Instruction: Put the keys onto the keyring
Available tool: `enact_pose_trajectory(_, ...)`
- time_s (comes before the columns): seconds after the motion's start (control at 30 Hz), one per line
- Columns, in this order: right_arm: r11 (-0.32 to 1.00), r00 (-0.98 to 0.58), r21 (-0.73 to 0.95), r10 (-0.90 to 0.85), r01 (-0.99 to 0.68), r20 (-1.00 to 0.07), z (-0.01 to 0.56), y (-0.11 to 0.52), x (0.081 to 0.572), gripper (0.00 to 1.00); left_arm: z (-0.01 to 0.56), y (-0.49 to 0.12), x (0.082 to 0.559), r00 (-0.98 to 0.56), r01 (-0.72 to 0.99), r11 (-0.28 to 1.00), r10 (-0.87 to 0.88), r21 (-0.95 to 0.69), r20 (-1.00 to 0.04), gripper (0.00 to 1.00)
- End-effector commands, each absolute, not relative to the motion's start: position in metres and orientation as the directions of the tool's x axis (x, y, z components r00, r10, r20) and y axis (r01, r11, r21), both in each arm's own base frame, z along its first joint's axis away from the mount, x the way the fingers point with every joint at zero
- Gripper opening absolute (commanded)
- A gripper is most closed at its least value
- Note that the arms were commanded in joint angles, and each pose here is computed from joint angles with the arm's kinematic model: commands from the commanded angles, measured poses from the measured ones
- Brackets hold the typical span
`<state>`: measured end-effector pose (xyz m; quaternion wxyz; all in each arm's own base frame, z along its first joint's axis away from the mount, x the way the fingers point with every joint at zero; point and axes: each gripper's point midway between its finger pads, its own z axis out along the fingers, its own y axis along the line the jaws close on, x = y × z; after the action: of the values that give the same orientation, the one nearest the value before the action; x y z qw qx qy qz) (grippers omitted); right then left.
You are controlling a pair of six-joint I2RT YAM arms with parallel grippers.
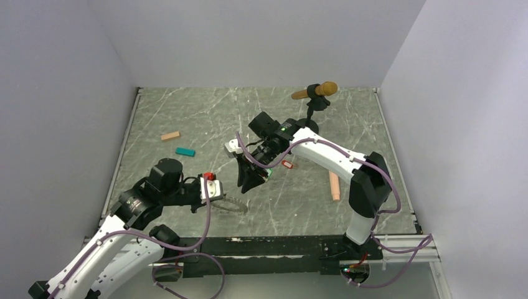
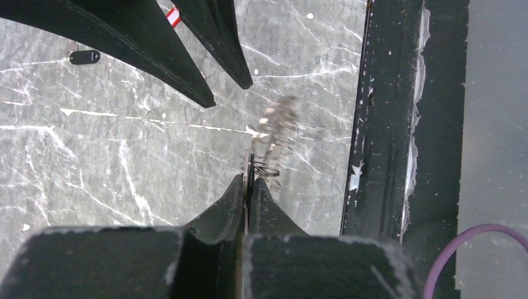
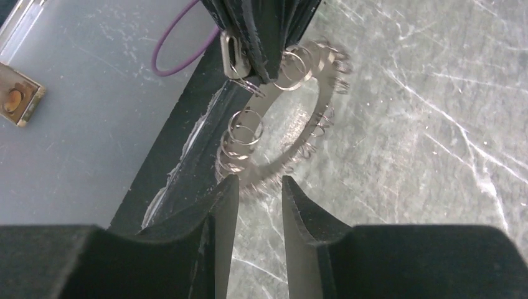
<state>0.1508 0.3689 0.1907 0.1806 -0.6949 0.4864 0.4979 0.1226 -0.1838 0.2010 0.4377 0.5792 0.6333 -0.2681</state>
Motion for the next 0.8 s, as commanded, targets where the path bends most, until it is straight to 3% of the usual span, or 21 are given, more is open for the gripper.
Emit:
enact_pose_trajectory(0.0,-0.54,0.075,0.152,-0.376,-0.828,-0.924,0.221,0.373,0.143,0.36,0.226,-0.192,0.131,0.19,0.95,0.136,0.467,0.283,-0.864,0.0)
enact_pose_trajectory(0.23,-0.541,0.101,0.115,-0.354,-0.833,-0.93,0.225,0.38,0.15,0.41,0.233,-0.2,0.134,0.264,0.943,0.06,0.463,0.328,-0.846,0.0)
enact_pose_trajectory(0.77,-0.574,0.041,0.164,-0.327,-0.802,-0.944,0.229,0.394,0.141,0.42,0.246,-0.211,0.136,0.256,0.947,0.085,0.389,0.311,-0.885,0.0)
